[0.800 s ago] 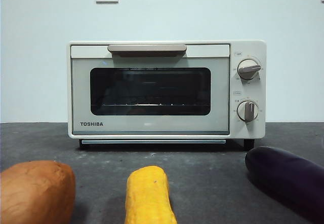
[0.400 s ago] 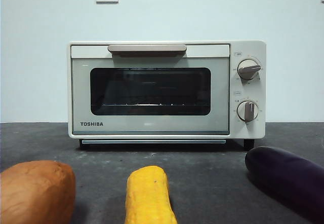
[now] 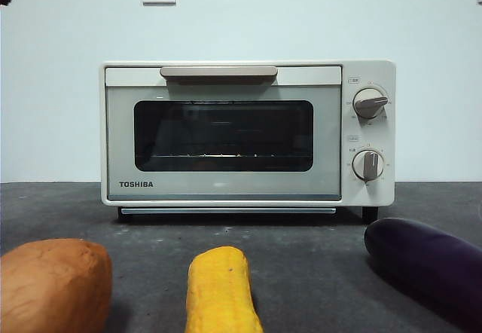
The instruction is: Take the eggplant from the table,put the eggplant in the oven
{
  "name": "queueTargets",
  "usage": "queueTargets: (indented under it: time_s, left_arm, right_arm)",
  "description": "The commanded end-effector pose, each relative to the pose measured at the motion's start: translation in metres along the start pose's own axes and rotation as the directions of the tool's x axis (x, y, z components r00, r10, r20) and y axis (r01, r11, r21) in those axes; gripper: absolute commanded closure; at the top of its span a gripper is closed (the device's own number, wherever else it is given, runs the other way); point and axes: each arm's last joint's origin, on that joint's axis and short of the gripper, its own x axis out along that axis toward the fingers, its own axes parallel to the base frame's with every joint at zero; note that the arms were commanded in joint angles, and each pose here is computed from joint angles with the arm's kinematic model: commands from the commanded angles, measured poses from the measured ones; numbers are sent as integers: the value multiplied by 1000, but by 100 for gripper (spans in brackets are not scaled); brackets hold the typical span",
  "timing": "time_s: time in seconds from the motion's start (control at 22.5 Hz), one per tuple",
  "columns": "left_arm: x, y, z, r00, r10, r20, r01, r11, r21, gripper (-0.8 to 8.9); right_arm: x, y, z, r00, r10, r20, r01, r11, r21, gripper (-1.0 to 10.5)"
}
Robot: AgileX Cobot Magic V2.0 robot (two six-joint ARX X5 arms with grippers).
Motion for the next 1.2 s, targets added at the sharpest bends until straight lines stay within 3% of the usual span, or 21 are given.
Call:
queueTargets:
  time_s: [0.04, 0.18, 0.36, 0.58, 0.71, 0.89, 1.07, 1.2]
  left_arm:
    - [1, -4, 5, 1000, -22, 3, 22, 999, 38, 806]
    - [2, -5, 5, 999, -32, -5, 32, 999, 42, 806]
    - [4, -8, 6, 999, -51, 7, 51, 997, 62, 806]
    - [8, -9, 7, 998, -69, 6, 68, 995, 74, 806]
    - [9, -9, 7, 998, -71, 0, 70, 995, 74, 806]
    - [10, -9, 7, 998, -69, -3, 69, 995, 74, 806]
    - [10, -9, 7, 998, -69, -3, 69, 995, 74, 806]
    - [10, -9, 7, 998, -69, -3, 69, 995, 76, 806]
  right_arm:
    - [2, 3, -2, 993, 90, -82, -91, 996, -12, 924]
    - [8, 5, -7, 972, 152, -176, -153, 988, 13, 791]
    - [17, 7, -14, 929, 177, -325, -170, 984, 49, 630]
    - [43, 15, -19, 833, 195, -517, -194, 979, 56, 607]
    - [66, 24, -23, 805, 128, -580, -155, 988, 3, 607]
    - [98, 45, -30, 776, 77, -626, -178, 979, -100, 606]
    - [131, 61, -41, 776, -101, -622, -46, 976, -215, 560]
    - [152, 66, -51, 725, -164, -669, -20, 966, -258, 540]
